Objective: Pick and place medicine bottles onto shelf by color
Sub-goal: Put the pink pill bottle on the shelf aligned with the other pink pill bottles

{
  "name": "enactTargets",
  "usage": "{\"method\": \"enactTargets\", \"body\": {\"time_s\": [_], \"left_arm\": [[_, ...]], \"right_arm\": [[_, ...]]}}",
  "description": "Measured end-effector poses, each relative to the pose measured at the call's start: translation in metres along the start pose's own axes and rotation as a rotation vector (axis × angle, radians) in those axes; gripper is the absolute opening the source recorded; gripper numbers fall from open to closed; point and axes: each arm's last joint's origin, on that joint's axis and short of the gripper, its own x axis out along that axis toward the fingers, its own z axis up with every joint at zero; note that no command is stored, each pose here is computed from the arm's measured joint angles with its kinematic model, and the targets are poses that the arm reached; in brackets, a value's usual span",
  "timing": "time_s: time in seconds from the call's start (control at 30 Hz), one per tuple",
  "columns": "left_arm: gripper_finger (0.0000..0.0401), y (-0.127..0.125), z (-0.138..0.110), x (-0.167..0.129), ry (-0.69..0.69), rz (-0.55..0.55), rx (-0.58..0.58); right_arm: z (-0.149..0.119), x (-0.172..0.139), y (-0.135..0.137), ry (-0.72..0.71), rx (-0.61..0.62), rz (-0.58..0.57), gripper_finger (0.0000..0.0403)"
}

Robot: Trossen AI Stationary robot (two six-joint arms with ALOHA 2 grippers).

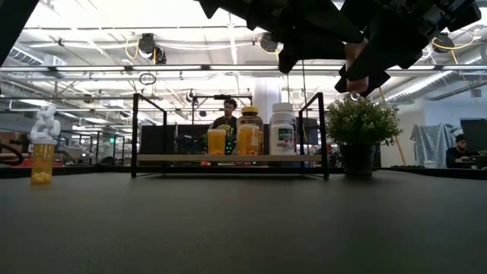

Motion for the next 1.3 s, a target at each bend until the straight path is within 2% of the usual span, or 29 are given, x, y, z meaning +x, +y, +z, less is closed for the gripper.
{"method": "enactTargets", "body": {"time_s": [0.17, 0.43, 0.6, 0.8, 0.97, 1.03, 1.13, 1.2, 1.3], "left_arm": [[0.0129, 0.006, 0.006, -0.008, -0.019, 0.013, -0.033], [0.0129, 0.018, 0.025, -0.036, -0.067, 0.045, -0.036], [0.0129, 0.031, 0.037, -0.068, -0.069, 0.13, -0.06], [0.0129, 0.051, 0.05, -0.109, -0.099, 0.311, -0.077], [0.0129, 0.069, 0.049, -0.141, -0.026, 0.496, -0.087], [0.0129, 0.077, 0.04, -0.154, 0.064, 0.564, -0.102], [0.0129, 0.091, 0.037, -0.162, 0.061, 0.612, -0.117], [0.0129, 0.1, 0.02, -0.166, 0.122, 0.634, -0.141], [0.0129, 0.113, 0.0, -0.17, 0.115, 0.666, -0.174]], "right_arm": [[0.0, -0.005, -0.002, 0.005, 0.001, -0.052, 0.0137], [0.005, -0.036, -0.006, -0.083, -0.03, -0.218, 0.0241], [-0.001, -0.053, -0.012, -0.122, 0.034, -0.318, 0.0285], [-0.021, -0.058, -0.019, -0.152, 0.117, -0.331, 0.0292], [-0.035, -0.058, -0.024, -0.135, 0.163, -0.338, 0.0292], [-0.037, -0.057, -0.025, -0.136, 0.173, -0.339, 0.0292], [-0.041, -0.056, -0.027, -0.12, 0.168, -0.357, 0.0292], [-0.04, -0.056, -0.027, -0.13, 0.171, -0.374, 0.0292], [-0.04, -0.056, -0.028, -0.141, 0.172, -0.392, 0.0292]]}}
